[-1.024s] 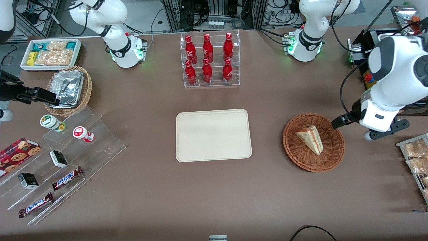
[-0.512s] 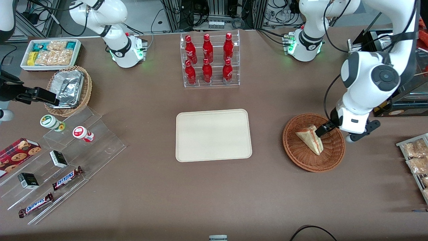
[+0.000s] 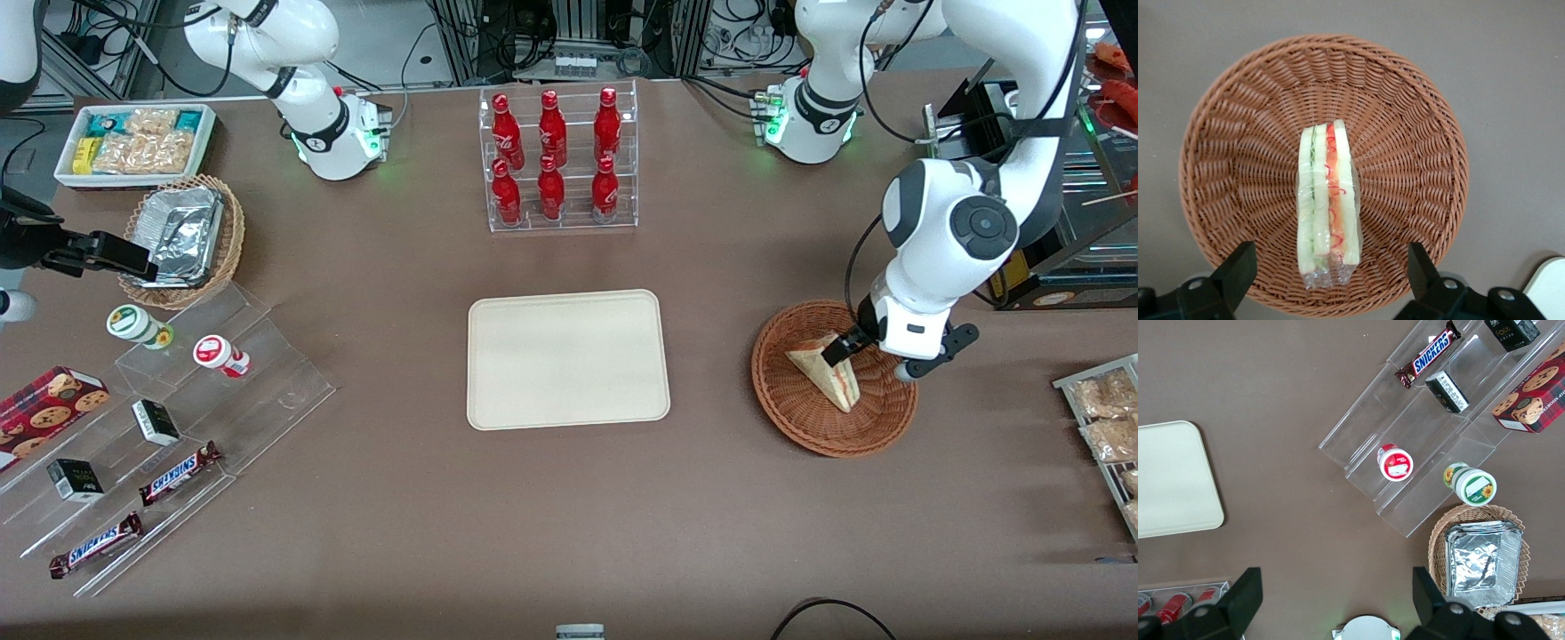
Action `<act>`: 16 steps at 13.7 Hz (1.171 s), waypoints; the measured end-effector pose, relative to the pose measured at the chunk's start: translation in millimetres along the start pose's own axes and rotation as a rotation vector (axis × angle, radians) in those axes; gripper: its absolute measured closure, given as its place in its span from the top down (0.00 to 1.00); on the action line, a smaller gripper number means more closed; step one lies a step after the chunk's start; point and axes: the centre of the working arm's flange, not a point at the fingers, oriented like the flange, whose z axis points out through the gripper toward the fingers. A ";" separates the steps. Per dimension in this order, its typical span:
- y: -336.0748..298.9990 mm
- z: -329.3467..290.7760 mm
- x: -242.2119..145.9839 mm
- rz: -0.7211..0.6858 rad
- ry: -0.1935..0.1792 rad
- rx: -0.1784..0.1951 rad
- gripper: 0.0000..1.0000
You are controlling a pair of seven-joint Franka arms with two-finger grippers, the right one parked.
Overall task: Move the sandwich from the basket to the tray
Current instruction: 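Lower the open left gripper around the wrapped sandwich, then close the left gripper on the sandwich and lift it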
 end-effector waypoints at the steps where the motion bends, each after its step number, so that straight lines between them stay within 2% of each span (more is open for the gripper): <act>1: 3.0 6.9 -2.4 -0.001 -0.007 0.004 1.00; 12: -2.3 53.3 -11.8 -0.005 -0.063 0.047 1.00; 16: -2.9 67.9 -9.1 -0.009 -0.057 0.039 1.00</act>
